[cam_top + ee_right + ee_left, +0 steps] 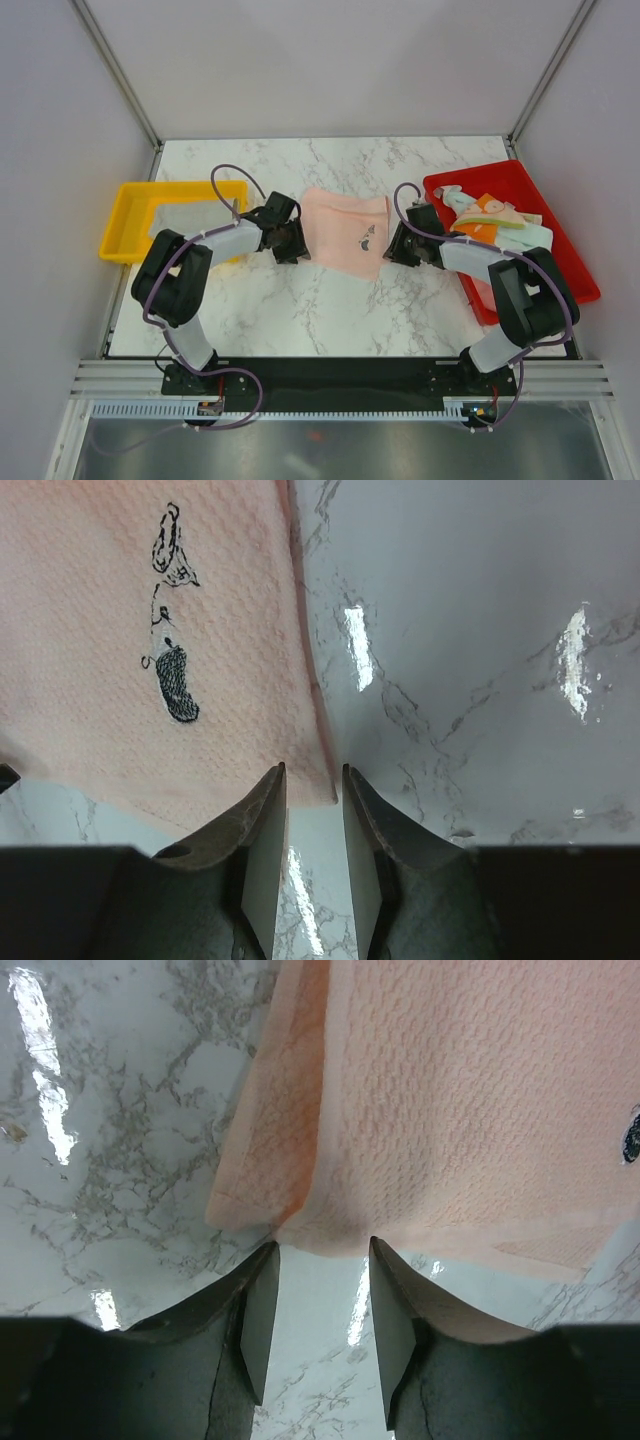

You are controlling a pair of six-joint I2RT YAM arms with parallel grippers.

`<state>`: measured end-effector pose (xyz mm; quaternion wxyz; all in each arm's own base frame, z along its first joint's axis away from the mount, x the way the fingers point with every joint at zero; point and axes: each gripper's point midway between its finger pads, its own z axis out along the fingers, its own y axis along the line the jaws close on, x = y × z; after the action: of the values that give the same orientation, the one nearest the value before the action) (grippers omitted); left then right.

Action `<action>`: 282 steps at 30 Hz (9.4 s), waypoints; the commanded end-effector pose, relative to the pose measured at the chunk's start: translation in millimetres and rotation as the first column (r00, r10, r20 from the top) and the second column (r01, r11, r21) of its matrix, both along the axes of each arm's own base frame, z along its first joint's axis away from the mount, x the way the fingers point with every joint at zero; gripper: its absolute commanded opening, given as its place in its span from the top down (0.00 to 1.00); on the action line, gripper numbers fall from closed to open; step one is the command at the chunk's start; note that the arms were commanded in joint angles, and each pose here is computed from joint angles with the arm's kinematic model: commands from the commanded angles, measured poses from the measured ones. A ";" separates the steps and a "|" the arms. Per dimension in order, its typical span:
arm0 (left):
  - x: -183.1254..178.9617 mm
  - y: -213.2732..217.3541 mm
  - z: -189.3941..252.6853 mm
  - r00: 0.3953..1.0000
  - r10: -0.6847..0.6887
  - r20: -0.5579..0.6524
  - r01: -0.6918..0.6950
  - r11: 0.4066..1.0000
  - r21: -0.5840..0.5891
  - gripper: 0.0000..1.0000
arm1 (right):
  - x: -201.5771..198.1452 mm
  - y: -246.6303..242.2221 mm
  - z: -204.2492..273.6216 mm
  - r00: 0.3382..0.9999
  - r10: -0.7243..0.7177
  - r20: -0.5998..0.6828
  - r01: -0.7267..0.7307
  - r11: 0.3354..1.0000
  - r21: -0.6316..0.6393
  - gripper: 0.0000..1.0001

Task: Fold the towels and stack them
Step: Fold the towel

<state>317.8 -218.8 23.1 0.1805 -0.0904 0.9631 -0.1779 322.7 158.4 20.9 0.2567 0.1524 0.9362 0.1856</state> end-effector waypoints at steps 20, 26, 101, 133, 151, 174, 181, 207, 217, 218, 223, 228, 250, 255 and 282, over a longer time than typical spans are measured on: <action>2.1 6.6 -8.6 0.999 0.037 0.015 -0.038 0.999 0.029 0.74 | 1.5 2.8 0.6 1.000 -0.011 0.024 0.011 1.000 0.020 0.75; 13.1 1.1 16.6 0.998 0.020 0.060 -0.020 1.000 0.013 0.98 | 10.6 10.9 19.9 0.996 0.020 0.086 -0.024 0.998 0.054 1.00; 25.7 47.4 1.9 0.994 -0.102 0.032 0.096 0.984 0.153 0.98 | -76.0 32.2 -18.8 0.994 0.044 0.103 -0.062 0.981 0.183 1.00; 33.5 21.6 6.2 0.989 -0.148 0.001 0.148 0.985 0.091 0.44 | -85.2 44.8 -2.9 0.998 0.031 0.061 -0.047 0.959 0.279 0.50; -38.0 28.8 -14.7 0.984 -0.085 -0.158 0.090 0.996 0.027 0.98 | -100.4 7.9 -31.2 0.990 0.142 -0.020 -0.143 0.989 -0.028 1.00; 33.1 15.0 91.0 0.993 -0.091 0.070 0.093 0.996 -0.018 0.48 | -46.7 -0.7 71.0 0.982 0.160 0.104 -0.150 0.984 -0.096 0.56; 25.4 -22.8 77.8 0.984 -0.143 0.107 0.161 0.971 -0.175 0.52 | 67.8 8.6 98.5 0.977 0.137 0.163 -0.125 0.988 -0.086 0.47; -15.8 -39.3 -23.8 0.988 -0.138 -0.074 0.131 0.987 -0.093 0.51 | 150.9 -17.2 26.9 0.991 -0.048 0.125 0.042 0.998 0.054 1.00; -12.6 -52.7 -9.4 0.984 -0.166 -0.062 0.155 0.976 -0.156 0.47 | 154.7 -13.7 25.2 0.990 -0.014 0.141 -0.010 0.985 0.171 0.96; -10.5 -54.8 -2.7 0.984 -0.172 -0.056 0.161 0.973 -0.165 0.46 | 153.3 -13.3 25.3 0.990 -0.006 0.139 -0.018 0.985 0.174 0.93; 8.4 -72.7 47.0 0.974 -0.224 0.015 0.222 0.951 -0.214 0.43 | 144.7 -7.4 39.2 0.988 0.052 0.145 -0.078 0.980 0.183 0.70; 44.2 -50.6 76.0 0.983 -0.162 0.085 0.175 0.967 -0.187 0.41 | 128.1 -29.2 59.6 0.995 0.002 0.096 -0.010 0.997 0.079 0.55; 149.2 -5.5 30.1 0.977 -0.165 0.134 0.174 0.983 -0.060 0.44 | -21.8 29.2 31.5 0.975 0.222 -0.023 -0.217 0.969 0.121 0.73; 150.6 6.3 17.3 0.986 -0.128 0.103 0.129 0.992 -0.010 0.44 | -38.3 23.9 0.4 0.970 0.231 -0.079 -0.224 0.971 0.081 0.75; 176.1 11.2 22.8 0.995 -0.006 0.099 0.031 0.967 -0.253 0.89 | -68.3 -10.8 -35.8 0.967 0.221 -0.129 -0.231 0.970 -0.077 0.78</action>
<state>485.1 -197.7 29.2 0.1971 -0.0896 0.9384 -0.2695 274.8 179.0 15.3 0.2096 0.0433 0.9467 0.2407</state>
